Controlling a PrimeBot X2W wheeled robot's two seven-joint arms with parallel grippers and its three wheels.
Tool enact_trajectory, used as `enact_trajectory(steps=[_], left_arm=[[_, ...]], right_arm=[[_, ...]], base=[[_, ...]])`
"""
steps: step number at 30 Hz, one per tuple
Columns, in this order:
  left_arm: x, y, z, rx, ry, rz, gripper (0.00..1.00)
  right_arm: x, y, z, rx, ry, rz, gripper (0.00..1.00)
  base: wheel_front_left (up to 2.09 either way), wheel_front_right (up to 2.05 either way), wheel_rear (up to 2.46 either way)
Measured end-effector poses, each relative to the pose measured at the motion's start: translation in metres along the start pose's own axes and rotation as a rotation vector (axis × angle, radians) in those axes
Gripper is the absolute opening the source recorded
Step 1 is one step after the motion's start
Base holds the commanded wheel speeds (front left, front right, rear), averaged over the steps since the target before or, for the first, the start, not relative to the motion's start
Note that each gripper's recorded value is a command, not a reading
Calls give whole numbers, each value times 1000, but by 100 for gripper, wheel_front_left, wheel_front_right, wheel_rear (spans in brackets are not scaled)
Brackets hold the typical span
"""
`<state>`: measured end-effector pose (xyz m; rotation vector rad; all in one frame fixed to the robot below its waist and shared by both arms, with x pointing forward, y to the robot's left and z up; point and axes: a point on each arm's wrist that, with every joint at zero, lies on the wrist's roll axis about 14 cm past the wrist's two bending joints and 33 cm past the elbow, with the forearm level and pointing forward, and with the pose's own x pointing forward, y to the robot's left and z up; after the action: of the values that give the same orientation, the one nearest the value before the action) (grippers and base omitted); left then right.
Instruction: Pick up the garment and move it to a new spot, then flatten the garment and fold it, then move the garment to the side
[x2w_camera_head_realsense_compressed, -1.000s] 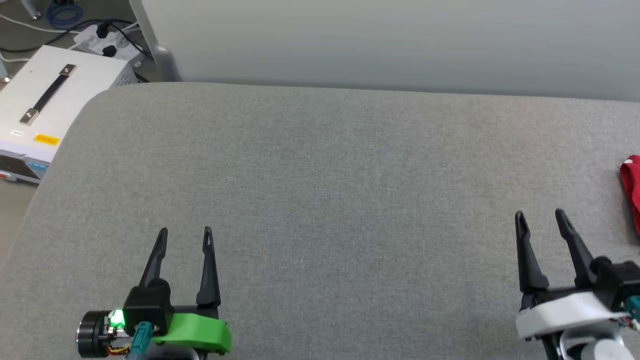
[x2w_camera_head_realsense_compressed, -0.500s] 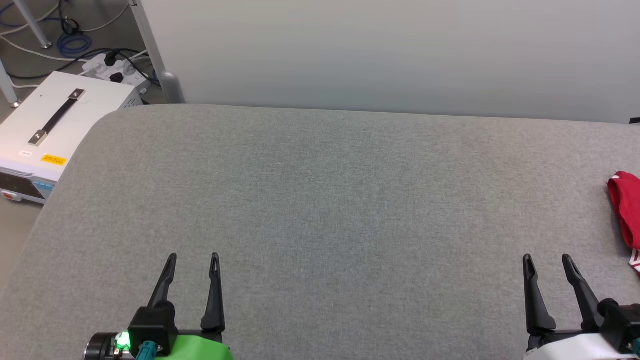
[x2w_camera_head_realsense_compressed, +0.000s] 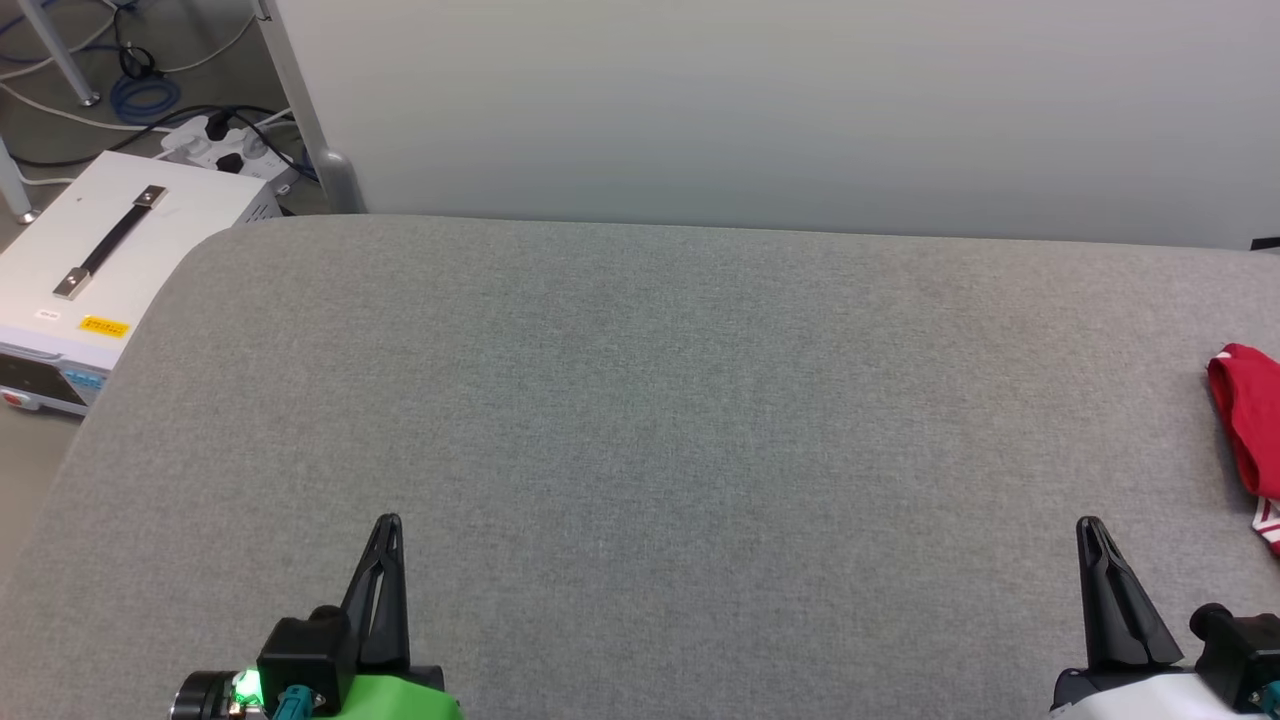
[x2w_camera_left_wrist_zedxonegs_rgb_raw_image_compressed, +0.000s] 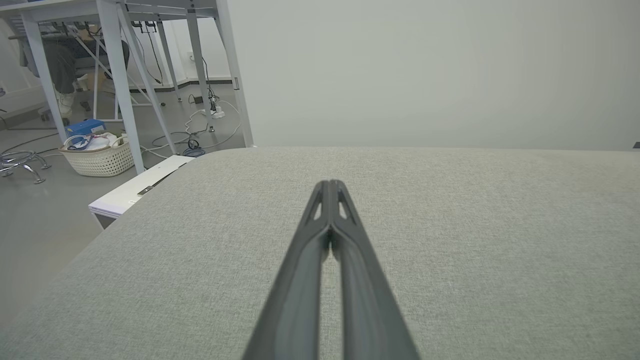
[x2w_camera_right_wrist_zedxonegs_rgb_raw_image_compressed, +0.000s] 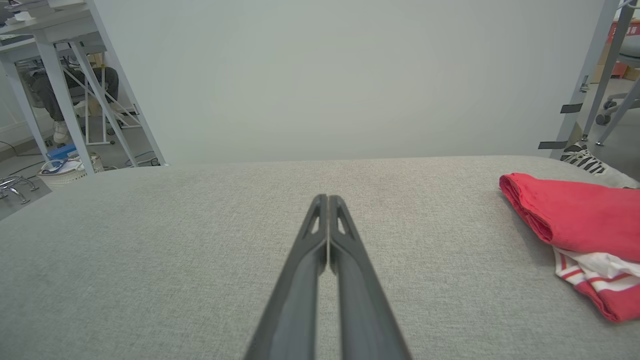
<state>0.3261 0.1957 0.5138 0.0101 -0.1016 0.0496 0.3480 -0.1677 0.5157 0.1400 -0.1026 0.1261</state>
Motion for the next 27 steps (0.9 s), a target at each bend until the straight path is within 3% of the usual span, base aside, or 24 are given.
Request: enact_trajectory(steps=[27], left_arm=[[5,-3,-5,8,42,-12,0]], right_arm=[[2,1,-3,-33,37,1,0]], base=[[0,0,0]])
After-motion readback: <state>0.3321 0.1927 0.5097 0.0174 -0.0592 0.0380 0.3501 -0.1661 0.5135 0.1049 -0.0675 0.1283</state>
